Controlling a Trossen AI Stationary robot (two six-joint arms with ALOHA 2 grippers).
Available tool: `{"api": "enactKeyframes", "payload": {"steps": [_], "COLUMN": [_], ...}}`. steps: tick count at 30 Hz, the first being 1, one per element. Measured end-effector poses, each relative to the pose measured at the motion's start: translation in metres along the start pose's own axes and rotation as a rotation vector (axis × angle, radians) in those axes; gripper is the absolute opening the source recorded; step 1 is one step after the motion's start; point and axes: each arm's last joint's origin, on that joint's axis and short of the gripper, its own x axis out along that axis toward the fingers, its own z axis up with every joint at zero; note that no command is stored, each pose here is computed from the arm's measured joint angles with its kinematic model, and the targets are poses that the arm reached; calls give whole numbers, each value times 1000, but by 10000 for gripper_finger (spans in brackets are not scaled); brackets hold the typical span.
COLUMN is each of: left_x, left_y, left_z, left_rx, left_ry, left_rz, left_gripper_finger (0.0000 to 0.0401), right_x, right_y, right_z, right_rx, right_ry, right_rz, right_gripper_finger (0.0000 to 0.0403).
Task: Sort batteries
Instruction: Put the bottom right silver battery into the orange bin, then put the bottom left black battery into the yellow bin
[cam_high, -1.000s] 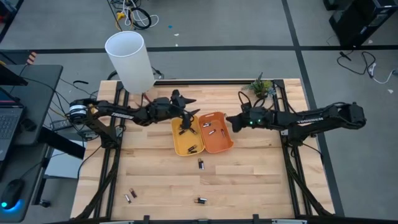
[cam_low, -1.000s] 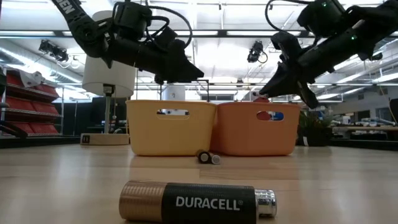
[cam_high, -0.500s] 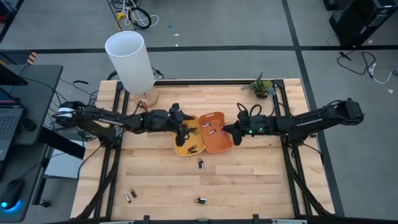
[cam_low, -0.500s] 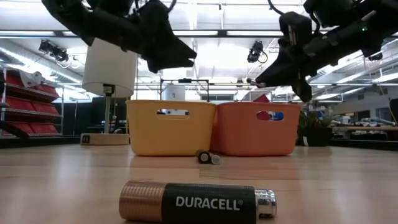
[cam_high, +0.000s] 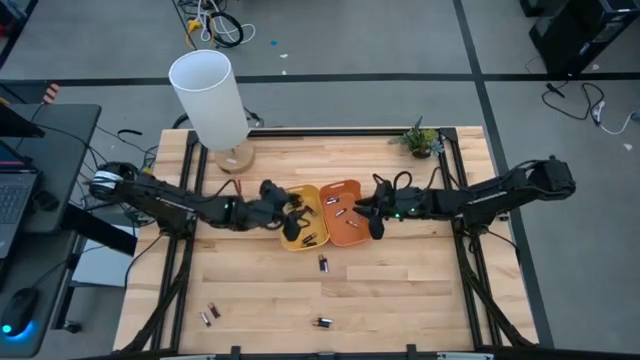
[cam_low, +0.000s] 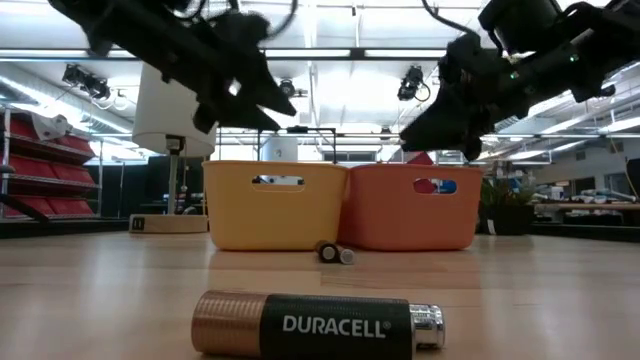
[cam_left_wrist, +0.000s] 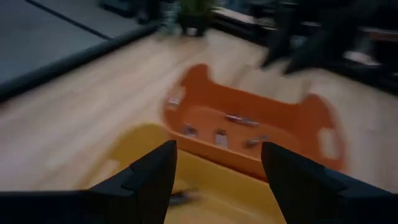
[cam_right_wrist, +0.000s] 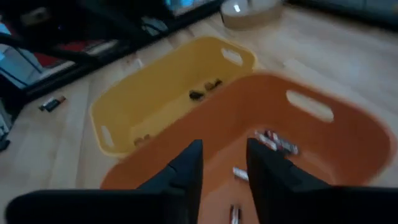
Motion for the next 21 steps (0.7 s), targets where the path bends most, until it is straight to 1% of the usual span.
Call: {"api": "enactKeyframes", "payload": {"steps": [3,6,8,9,11,14,17,19,21], "left_x": [-8,-17,-23,-27,-35,-45,-55,-62,-70], "left_y": [-12,-15,-17,-18,-20,-28,-34,-38,-44], "left_z": [-5,-9,-8,-8,-11,-14,-24,-30,-36], "left_rx": [-11,-23,-87,-115,-146,-257,-410,-499,-562], "left_ry": [13,54,98,139,227,304,386,439,497], "left_rz": [-56,-70,-75,-84,-68,-44,-18,-15,-22], "left_gripper_finger": [253,253,253,253,251,245,233,222,212], "right_x": [-4,-10,-16,-19,-26,-35,-43,-47,-50], "right_y": [2,4,6,8,11,16,20,20,20], "right_z": [5,11,16,19,23,29,30,30,28], "right_rx": [-20,-25,-41,-47,-59,-79,-103,-111,-128], "right_ry": [-25,-57,-74,-80,-91,-113,-110,-93,-78], "right_rz": [20,51,106,143,215,300,359,364,364], "right_gripper_finger": [135,147,149,149,149,145,143,142,142]}}
